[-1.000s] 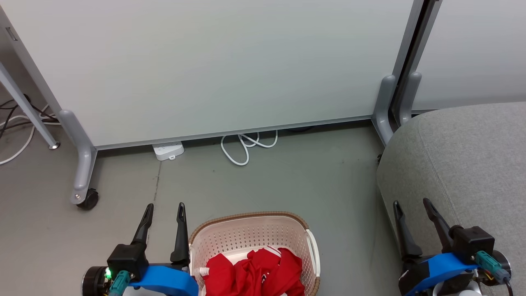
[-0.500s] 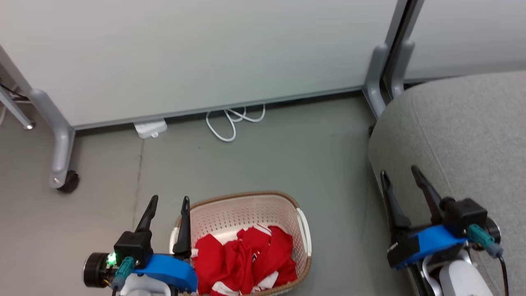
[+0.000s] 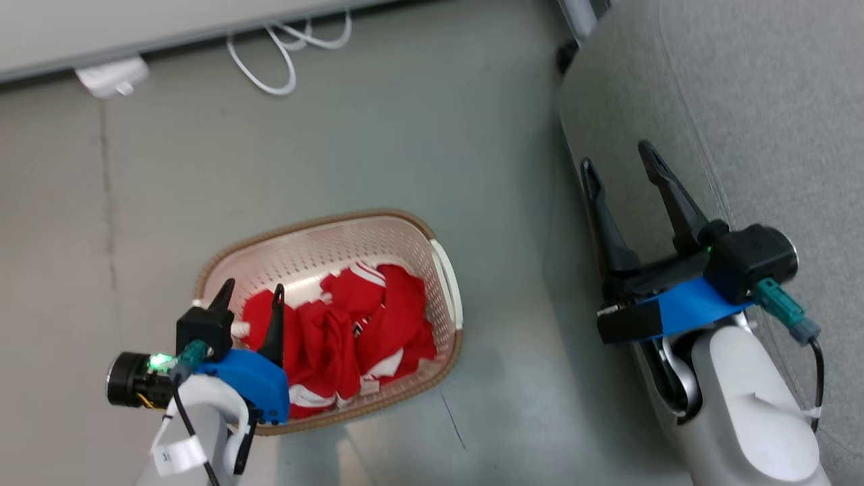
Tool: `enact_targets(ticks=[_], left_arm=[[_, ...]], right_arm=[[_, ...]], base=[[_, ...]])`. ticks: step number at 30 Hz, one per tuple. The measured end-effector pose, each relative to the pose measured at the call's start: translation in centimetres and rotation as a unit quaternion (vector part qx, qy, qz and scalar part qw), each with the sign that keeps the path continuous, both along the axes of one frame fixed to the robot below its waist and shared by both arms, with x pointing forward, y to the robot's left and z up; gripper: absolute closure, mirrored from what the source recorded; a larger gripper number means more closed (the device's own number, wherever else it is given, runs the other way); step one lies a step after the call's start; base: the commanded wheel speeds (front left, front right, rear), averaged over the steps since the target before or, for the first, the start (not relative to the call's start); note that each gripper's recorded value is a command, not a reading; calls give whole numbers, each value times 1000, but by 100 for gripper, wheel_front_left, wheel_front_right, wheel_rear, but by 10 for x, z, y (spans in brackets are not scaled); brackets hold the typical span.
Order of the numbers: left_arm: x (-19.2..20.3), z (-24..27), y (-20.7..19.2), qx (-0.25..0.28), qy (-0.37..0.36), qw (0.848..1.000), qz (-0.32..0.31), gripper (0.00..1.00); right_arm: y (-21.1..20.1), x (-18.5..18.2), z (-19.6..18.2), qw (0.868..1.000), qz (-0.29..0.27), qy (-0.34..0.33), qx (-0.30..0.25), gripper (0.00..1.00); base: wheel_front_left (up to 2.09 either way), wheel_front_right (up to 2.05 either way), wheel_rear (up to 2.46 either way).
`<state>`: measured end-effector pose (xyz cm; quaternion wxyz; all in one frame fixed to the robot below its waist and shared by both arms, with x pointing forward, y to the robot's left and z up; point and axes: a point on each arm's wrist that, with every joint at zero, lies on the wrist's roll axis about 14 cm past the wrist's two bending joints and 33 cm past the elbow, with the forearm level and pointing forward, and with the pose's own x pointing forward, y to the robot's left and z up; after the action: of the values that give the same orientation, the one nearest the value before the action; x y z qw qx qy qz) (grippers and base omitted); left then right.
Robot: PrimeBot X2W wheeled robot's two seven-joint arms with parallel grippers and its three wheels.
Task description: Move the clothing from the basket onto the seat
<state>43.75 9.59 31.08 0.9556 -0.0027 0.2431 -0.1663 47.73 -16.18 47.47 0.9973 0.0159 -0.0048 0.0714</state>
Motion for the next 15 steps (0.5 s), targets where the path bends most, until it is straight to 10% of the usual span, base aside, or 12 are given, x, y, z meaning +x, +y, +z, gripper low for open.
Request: enact_targets(ticks=[15], left_arm=[[-16,-148,-26,74,214,967,-117,0]], right_arm=[[-20,9,-79,996,-15,87,7,0]], base=[[0,0,0]])
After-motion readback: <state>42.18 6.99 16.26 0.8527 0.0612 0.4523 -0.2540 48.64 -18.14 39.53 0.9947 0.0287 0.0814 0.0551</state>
